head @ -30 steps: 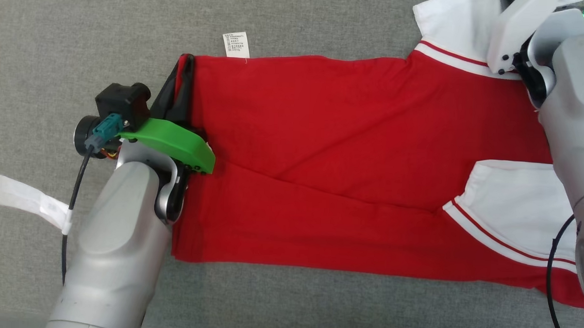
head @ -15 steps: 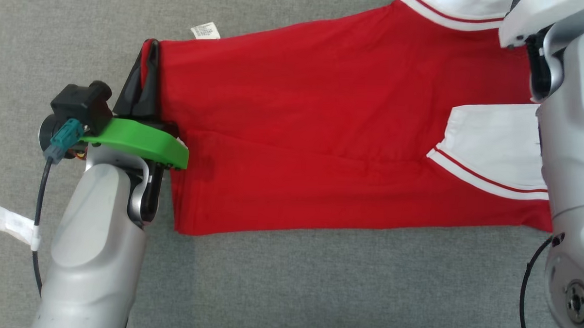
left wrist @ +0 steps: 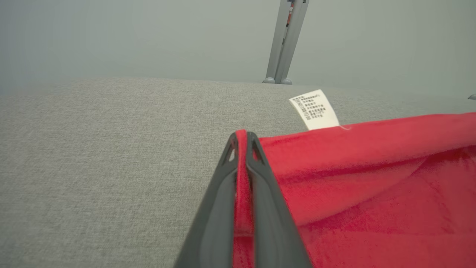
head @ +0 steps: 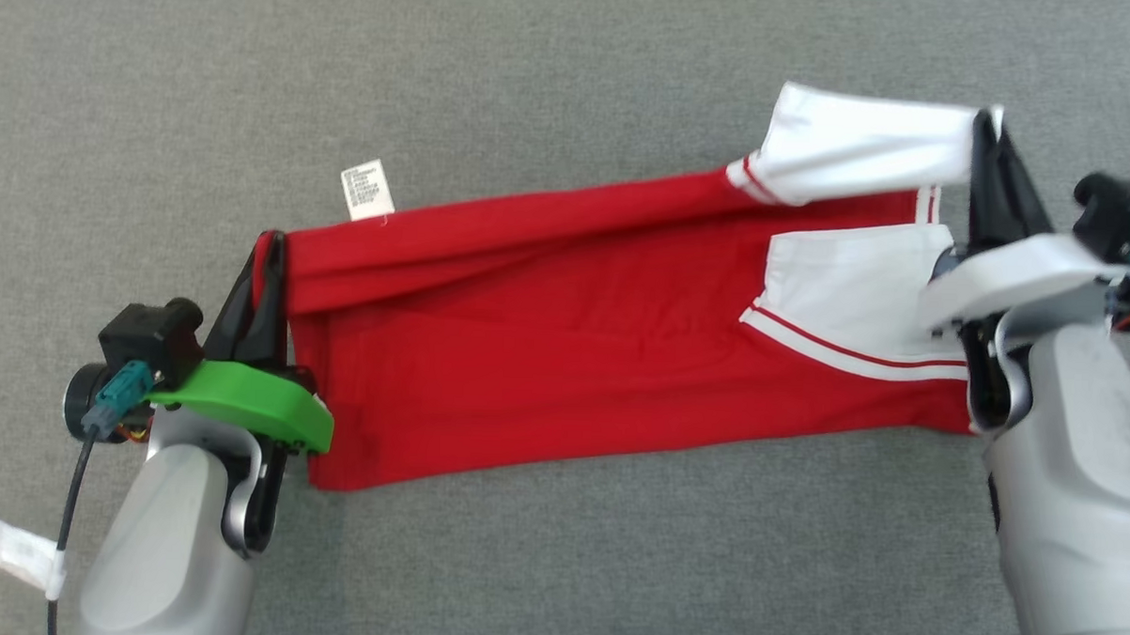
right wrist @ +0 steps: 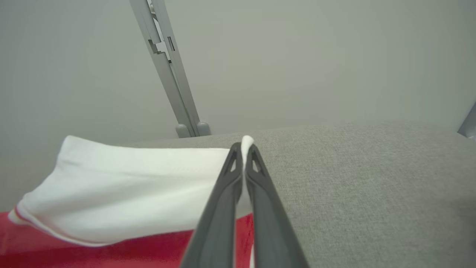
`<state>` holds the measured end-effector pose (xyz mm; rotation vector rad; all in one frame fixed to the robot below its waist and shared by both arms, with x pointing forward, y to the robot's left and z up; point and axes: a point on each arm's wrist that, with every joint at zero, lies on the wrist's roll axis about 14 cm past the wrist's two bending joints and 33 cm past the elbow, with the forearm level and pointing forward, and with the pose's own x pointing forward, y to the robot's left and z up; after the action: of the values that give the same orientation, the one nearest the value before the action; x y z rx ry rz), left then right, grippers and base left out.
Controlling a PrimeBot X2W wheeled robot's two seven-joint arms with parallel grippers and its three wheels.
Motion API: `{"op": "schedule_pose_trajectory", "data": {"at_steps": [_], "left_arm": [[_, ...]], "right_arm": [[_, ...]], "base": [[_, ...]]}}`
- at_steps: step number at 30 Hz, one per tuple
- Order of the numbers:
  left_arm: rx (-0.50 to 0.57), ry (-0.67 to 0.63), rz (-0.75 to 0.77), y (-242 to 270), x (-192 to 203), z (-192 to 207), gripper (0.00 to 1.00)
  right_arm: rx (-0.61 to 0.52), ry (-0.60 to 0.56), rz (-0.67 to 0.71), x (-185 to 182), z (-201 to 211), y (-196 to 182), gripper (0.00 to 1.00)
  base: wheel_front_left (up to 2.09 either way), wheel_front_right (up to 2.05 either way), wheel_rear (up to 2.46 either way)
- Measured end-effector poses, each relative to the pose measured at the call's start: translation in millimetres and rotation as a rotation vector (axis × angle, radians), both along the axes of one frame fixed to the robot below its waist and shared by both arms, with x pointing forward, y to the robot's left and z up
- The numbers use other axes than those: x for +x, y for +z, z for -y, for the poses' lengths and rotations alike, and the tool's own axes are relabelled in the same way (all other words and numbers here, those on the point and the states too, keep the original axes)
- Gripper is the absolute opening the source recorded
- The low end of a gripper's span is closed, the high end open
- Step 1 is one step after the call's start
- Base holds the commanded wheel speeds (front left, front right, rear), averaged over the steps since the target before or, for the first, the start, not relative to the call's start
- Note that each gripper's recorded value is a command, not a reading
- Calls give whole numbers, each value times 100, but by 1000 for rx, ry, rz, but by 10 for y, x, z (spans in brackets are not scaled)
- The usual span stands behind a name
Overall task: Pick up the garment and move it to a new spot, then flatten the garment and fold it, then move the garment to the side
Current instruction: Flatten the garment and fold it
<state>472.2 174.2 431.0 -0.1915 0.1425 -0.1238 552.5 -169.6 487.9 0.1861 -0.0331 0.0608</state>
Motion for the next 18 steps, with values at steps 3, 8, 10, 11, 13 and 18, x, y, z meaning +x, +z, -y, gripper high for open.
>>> {"op": "schedule_pose_trajectory", "data": {"at_steps": [3,8,10,11,13,18], "left_arm": [[3,-2,-14,-26,-105,-7,0],[-4,-22,-78,-206,-348,79,100],[-15,-20,-91,-242,-412,110,100],[-26,-7,-92,-242,-438,100,100],[-44,35,-81,-214,-482,26,100],[-57,134,-68,-189,-652,-174,100]], "right_arm": [[18,-5,-49,-249,33,-153,0],[45,-19,-162,-602,88,-473,15],[44,-23,-210,-696,112,-598,100],[47,-27,-220,-720,126,-622,100],[44,-33,-223,-727,165,-620,100],[38,-25,-206,-684,164,-560,100]], "base": [[0,0,0],[0,0,0],[0,0,0],[0,0,0],[0,0,0],[0,0,0]]}}
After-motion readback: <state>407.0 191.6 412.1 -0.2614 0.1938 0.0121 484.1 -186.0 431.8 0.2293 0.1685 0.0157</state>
